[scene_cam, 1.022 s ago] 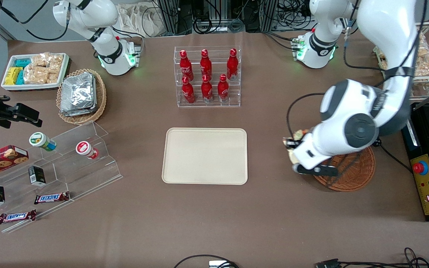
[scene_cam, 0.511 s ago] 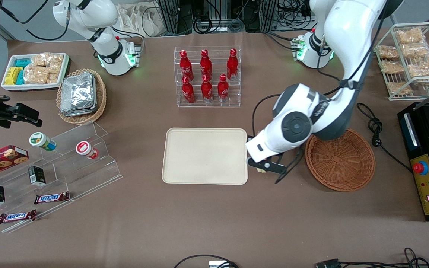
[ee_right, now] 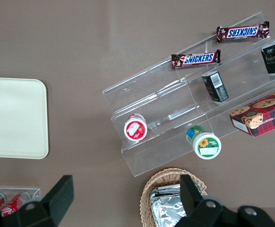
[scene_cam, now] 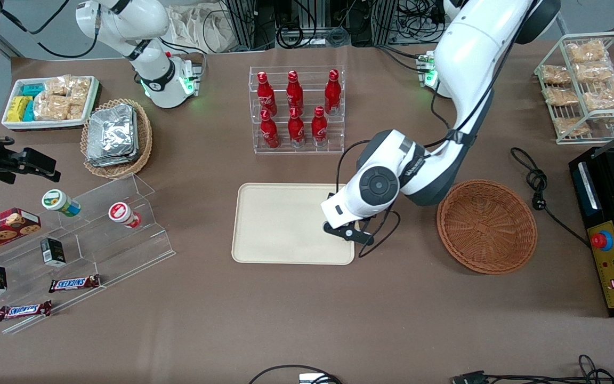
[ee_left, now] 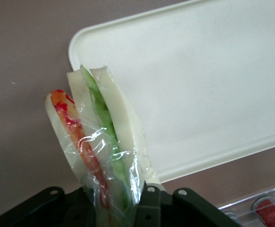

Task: Place sandwich from basket to tray
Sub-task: 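Carry the sandwich with the left gripper over to the cream tray, then lower the sandwich onto the tray and open the left gripper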

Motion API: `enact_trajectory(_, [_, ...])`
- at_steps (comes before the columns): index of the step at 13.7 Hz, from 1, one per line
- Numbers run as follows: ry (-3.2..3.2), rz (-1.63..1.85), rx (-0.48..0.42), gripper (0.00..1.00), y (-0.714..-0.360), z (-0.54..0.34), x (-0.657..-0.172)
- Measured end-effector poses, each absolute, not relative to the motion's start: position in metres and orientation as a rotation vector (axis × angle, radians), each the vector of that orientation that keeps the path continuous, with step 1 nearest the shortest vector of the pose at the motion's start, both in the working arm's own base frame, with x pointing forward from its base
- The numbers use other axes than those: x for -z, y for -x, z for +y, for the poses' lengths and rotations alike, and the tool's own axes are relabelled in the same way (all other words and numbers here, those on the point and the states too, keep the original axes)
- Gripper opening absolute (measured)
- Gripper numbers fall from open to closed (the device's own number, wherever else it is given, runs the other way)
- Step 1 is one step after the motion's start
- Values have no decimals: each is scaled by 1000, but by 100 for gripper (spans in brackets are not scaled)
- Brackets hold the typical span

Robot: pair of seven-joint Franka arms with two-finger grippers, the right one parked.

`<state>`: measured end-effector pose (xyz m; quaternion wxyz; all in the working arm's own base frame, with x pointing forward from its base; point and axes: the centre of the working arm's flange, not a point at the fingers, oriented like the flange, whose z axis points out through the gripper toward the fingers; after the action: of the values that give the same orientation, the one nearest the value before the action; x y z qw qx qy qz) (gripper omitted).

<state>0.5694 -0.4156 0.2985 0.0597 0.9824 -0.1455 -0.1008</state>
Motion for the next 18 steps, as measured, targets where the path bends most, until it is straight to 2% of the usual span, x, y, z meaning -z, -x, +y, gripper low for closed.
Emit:
enact_trajectory(4, [-2964,-419,308,20,-570,-423,-258])
enact_trajectory(10, [-2954,-410,303,17,-569,-427,-228])
enact_trajectory(11, [-2954,-409,310,22,-569,-427,-224])
enact_trajectory(13, [-2954,-406,312,42,-569,-427,-219])
enact_trajectory(18, [-2945,-391,253,94,-578,-427,-228])
